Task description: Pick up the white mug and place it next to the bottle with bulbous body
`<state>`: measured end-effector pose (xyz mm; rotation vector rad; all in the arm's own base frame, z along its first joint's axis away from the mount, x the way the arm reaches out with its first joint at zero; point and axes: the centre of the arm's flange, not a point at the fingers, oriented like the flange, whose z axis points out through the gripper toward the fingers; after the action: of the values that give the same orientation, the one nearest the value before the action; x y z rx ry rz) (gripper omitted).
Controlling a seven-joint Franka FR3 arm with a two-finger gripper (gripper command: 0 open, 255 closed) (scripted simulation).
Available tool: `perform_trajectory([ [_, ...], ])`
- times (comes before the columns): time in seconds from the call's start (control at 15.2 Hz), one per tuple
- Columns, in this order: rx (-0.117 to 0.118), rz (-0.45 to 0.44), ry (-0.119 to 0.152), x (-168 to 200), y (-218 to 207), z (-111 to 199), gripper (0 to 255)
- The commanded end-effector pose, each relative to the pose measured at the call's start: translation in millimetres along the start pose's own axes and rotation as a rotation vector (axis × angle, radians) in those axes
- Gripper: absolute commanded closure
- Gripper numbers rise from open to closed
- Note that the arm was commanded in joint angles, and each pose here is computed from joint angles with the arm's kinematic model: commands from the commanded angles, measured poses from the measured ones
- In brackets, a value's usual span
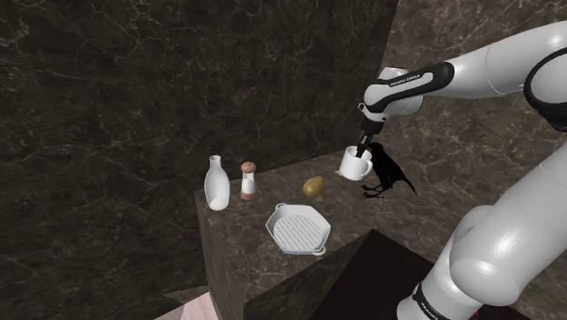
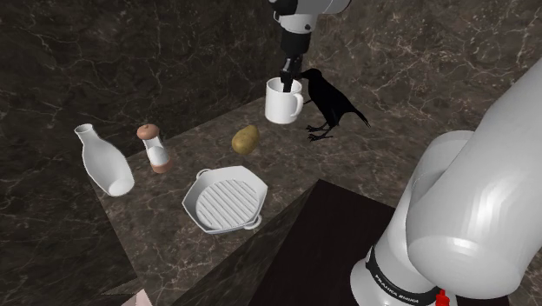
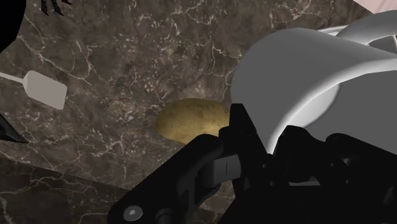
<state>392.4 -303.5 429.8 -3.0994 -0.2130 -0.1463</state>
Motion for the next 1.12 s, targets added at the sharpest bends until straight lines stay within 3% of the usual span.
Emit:
perform_trajectory([
  [0.0, 0.0, 0.0, 0.0, 1, 0, -10, 255],
  [0.92, 0.0, 0.0, 0.0, 8, -1, -81, 255],
  [1.06, 0.0, 0.0, 0.0, 25, -21, -79, 255],
])
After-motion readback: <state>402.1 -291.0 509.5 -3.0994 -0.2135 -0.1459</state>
